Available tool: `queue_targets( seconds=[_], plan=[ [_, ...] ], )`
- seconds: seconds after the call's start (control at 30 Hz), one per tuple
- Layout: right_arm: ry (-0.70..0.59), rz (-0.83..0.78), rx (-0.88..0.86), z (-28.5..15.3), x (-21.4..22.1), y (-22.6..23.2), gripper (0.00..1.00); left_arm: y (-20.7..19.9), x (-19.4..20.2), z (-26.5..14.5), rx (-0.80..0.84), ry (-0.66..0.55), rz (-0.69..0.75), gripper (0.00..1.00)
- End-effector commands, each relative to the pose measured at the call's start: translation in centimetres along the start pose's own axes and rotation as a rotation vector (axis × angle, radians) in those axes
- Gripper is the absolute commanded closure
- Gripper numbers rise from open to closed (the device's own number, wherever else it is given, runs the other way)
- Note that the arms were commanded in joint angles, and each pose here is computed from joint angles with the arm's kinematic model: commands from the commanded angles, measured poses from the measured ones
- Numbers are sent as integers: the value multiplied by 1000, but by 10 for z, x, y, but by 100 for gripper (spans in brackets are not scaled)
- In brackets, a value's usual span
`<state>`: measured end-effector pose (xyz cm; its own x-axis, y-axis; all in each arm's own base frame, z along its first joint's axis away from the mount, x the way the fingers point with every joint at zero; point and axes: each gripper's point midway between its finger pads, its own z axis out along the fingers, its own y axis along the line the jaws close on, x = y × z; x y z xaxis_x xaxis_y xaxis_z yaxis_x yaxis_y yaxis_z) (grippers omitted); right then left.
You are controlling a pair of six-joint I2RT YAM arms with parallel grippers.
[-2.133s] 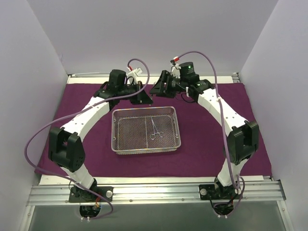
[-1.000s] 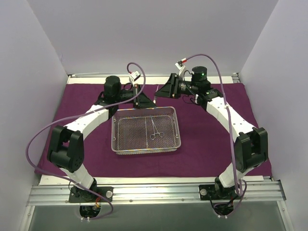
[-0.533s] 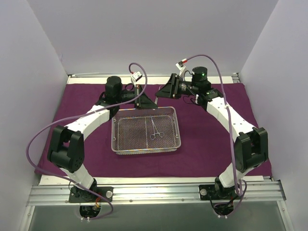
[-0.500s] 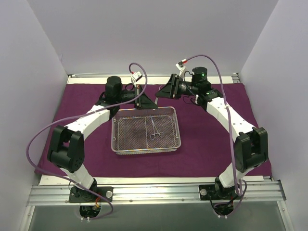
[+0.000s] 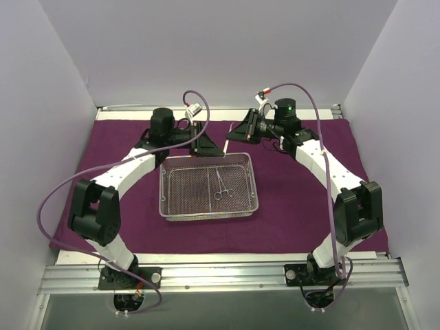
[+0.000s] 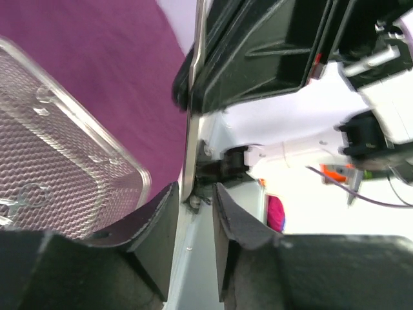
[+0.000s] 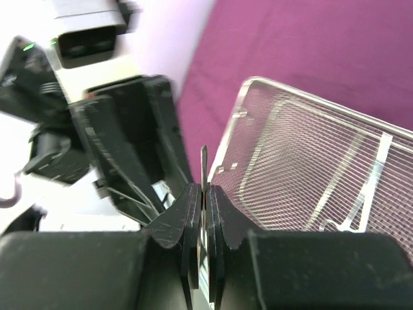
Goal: Open and lay out the surgical kit
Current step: Place the medical item in the surgical kit.
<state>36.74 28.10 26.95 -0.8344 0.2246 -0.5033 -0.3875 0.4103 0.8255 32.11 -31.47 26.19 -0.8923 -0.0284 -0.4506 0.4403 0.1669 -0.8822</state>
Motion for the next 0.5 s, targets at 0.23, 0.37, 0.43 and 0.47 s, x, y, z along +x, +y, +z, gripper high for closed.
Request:
queue_targets(
  seconds=[0.23,0.37,0.43,0.47],
  plan=[
    [-289,422,605,-55,-39,-125,100,49,-25,-68,-460,-78,172,61],
    [-440,713,894,-115,-32,-197,100,48,-15,-77,-473,-77,179,61],
    [-481,837,993,-137,-22,-223,100,48,-11,-78,-471,-78,185,61],
    [-517,867,1031,-152,-26,-233,100,48,-6,-80,-473,-76,184,61]
  ],
)
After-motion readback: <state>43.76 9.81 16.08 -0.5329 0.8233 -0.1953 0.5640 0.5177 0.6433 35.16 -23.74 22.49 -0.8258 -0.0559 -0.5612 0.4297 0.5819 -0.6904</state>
